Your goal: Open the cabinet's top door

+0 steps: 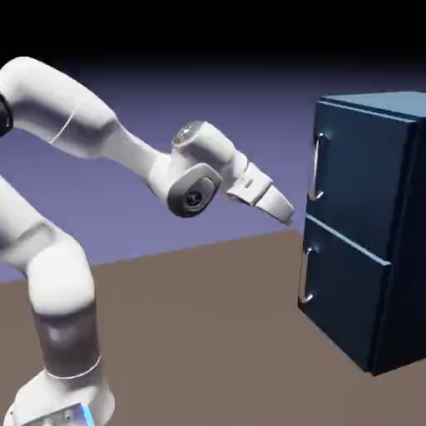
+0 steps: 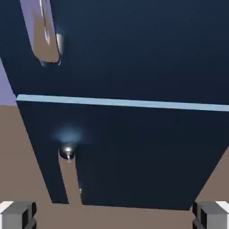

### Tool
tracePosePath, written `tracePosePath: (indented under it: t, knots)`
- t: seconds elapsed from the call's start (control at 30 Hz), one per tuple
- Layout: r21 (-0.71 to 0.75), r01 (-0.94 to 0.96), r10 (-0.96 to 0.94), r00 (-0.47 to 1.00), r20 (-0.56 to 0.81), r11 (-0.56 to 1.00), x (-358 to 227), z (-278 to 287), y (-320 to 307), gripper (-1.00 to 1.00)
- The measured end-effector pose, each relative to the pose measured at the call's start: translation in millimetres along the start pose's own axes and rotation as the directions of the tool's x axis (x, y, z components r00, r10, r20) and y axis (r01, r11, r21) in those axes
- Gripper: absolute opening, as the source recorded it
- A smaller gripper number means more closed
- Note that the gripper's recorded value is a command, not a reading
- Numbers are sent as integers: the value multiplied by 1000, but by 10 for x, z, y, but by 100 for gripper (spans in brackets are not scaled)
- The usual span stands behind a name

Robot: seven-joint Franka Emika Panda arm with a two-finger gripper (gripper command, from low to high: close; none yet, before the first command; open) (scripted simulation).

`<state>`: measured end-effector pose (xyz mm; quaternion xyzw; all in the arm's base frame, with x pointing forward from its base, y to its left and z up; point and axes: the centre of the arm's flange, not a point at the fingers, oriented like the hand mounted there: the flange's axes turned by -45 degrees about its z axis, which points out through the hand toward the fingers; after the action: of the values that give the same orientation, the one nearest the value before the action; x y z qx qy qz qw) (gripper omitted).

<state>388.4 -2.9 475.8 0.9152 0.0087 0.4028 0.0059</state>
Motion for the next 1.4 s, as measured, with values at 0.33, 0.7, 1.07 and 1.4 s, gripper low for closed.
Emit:
tracePosePath:
  t: [0.33,0.7,1.07,1.4]
  knots:
    - [-24,-97,93,988,-124,995,332,-465,168,0]
    - [-16,-154,144,953,-266,988,526,-851,104,0]
    - [3,-157,145,904,-402,988,608,-957,-171,0]
    - [9,-126,113,851,-513,992,616,-732,-499,0]
